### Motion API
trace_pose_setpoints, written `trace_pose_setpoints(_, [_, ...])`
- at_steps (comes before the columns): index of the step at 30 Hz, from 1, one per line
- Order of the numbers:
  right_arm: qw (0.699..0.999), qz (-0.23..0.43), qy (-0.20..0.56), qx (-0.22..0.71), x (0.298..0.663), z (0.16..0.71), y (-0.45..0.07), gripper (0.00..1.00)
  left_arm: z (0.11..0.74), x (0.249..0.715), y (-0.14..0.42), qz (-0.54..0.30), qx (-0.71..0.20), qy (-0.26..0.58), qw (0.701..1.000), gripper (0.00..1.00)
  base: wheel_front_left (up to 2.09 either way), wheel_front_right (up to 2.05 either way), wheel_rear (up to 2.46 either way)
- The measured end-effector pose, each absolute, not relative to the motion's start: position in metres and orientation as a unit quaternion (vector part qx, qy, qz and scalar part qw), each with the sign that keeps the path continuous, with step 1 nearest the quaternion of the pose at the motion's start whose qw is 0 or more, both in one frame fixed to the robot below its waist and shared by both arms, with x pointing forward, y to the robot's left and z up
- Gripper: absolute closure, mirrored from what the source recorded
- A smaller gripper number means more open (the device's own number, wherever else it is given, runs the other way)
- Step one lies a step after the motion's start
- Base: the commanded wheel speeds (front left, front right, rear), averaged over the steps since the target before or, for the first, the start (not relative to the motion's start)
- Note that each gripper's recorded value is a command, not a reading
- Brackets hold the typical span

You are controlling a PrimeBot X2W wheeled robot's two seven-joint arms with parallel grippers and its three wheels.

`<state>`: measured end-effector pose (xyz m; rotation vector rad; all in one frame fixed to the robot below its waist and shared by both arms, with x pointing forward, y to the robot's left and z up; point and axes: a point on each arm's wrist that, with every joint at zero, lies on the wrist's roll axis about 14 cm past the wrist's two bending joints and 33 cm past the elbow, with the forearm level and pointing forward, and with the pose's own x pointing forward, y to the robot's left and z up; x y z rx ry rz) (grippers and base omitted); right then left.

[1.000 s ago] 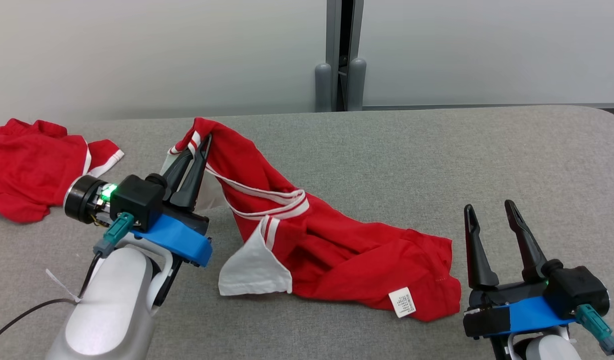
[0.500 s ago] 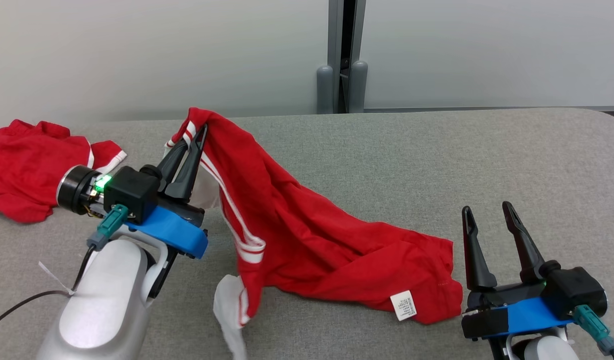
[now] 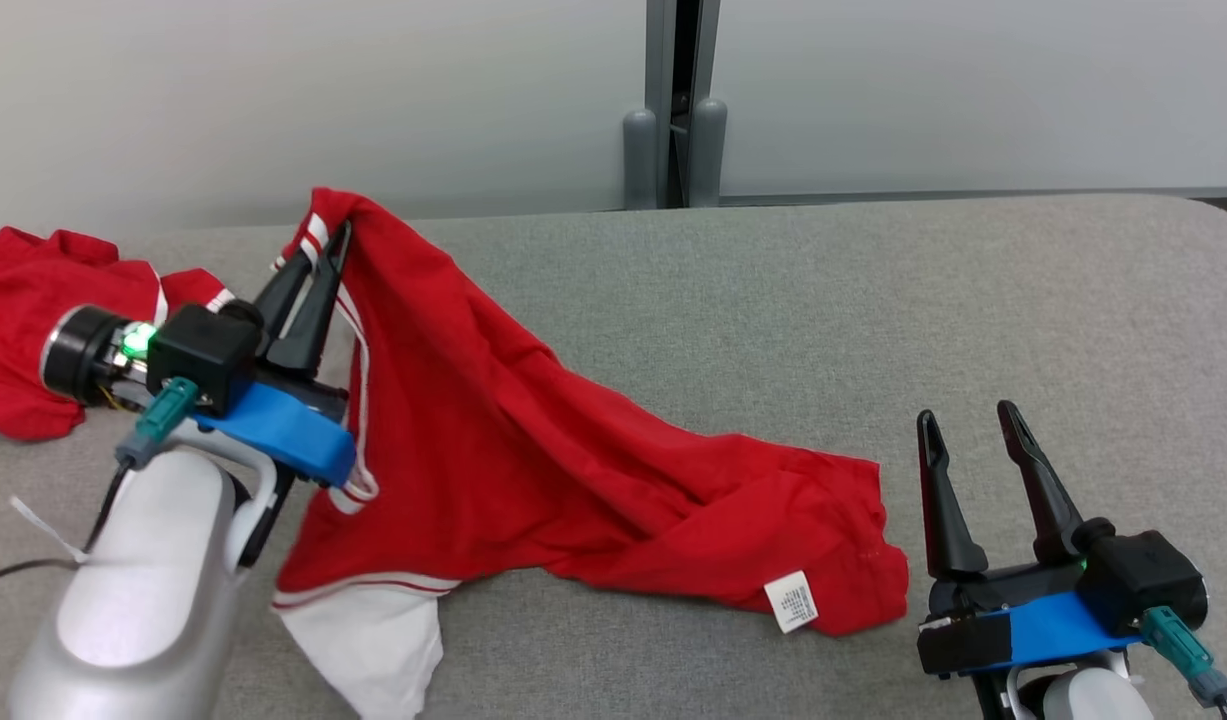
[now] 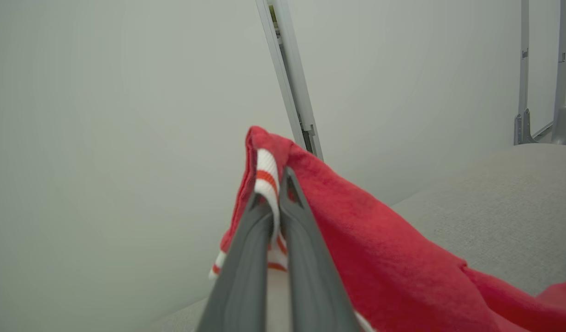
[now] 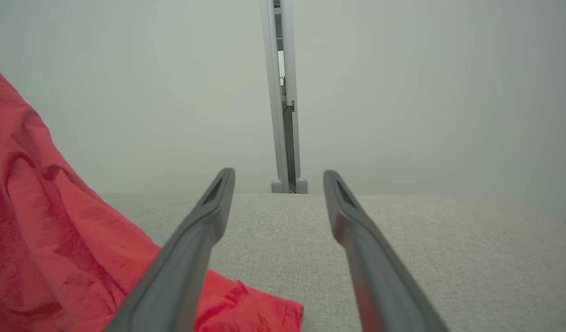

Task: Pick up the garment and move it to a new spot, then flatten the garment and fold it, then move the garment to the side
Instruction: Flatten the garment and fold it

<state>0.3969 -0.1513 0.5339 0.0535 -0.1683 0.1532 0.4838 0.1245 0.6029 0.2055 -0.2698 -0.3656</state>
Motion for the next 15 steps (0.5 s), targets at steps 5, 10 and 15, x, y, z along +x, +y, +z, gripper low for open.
trace_pose_setpoints(5, [0.994,0.072,-0.077,0.021,0.406,0.528,-0.154,0.00,0.602,0.510,0.131,-0.180,0.124,-0.127,0.968,1.00,0.00,0.00,0.00])
trace_pose_setpoints(10, [0.996,0.060,-0.068,0.018,0.416,0.521,-0.163,0.00,0.586,0.539,0.138,-0.178,0.143,-0.102,0.968,1.00,0.00,0.00,0.00])
trace_pose_setpoints(15, [0.998,0.040,-0.054,0.012,0.424,0.509,-0.179,0.00,0.561,0.569,0.137,-0.182,0.153,-0.075,0.968,1.00,0.00,0.00,0.00])
